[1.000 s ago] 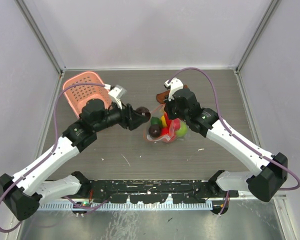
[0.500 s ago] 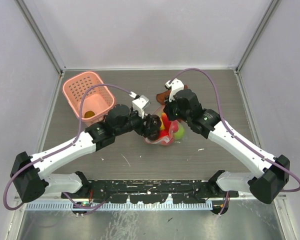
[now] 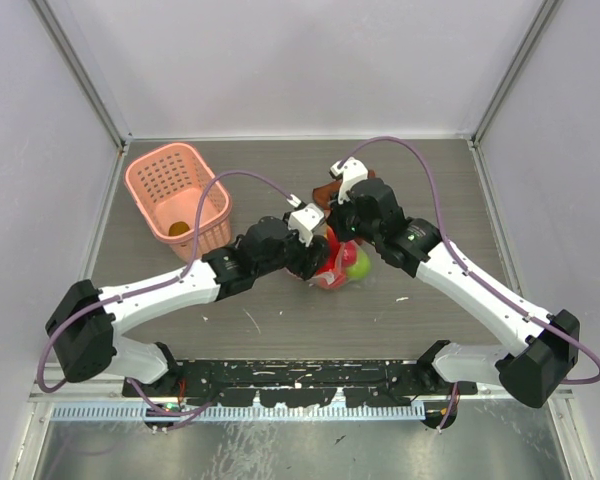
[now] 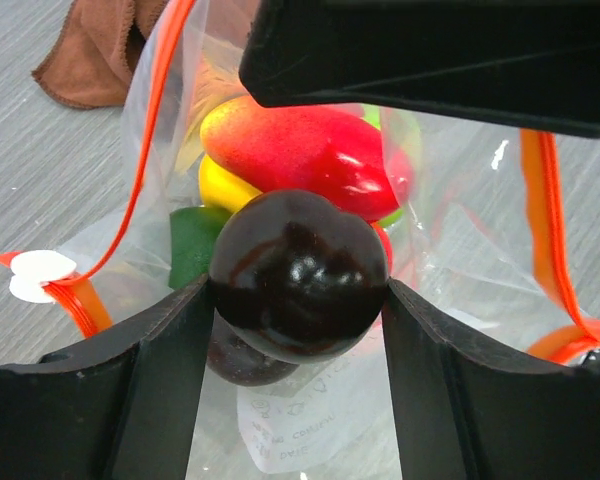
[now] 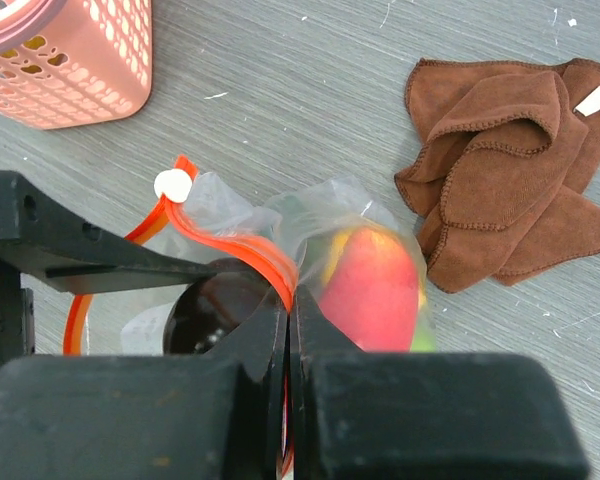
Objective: Place the food in the zip-top bag and seal the zipper
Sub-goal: Place the fake fruit in the zipper food storage bag.
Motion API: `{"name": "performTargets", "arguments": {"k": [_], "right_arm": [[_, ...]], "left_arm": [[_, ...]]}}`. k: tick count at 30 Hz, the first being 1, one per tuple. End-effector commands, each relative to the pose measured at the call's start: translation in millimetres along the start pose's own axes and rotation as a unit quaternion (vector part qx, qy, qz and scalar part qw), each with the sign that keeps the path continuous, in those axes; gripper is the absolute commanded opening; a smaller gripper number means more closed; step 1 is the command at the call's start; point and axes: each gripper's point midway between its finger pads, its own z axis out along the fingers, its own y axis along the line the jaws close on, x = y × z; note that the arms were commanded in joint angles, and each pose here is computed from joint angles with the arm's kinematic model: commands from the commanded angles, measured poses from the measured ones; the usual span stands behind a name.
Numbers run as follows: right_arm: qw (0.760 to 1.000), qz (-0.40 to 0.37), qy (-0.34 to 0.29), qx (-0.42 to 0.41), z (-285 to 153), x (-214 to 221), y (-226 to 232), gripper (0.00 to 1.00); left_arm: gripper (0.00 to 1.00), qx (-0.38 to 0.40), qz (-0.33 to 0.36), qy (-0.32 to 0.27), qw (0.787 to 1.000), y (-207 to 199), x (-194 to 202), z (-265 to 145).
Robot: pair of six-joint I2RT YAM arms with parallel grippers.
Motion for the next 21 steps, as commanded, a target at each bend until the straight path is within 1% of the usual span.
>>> {"name": "performTargets", "arguments": {"k": [1, 6, 9, 12, 16, 21], "right_arm": [[0.998, 0.014, -0.054, -0.015, -13, -29, 6, 0.00], [0.998, 0.014, -0.052, -0.015, -13, -27, 6, 0.00], [0.998, 0.014, -0.052, -0.015, -12, -26, 5, 0.00], [0.998, 0.014, -0.052, -0.016, -12, -26, 6, 0.00], [0.998, 0.015, -0.051, -0.016, -12, -26, 6, 0.00], [0.998, 0.014, -0.051, -0.015, -13, -25, 5, 0.00]], "left_arm": [[0.66, -0.031, 0.010, -0.078, 0.996, 7, -49, 4], [0.70, -0.041, 0.004, -0.087, 0.995, 10, -52, 3], [0.77, -0.039, 0.001, -0.093, 0.995, 9, -54, 0], [0.81, -0.033, -0.004, -0.097, 0.995, 7, -56, -2], [0.82, -0.029, -0.014, -0.099, 0.995, 5, -59, -7], [0.82, -0.029, -0.036, -0.089, 0.995, 4, -62, -24]]}}
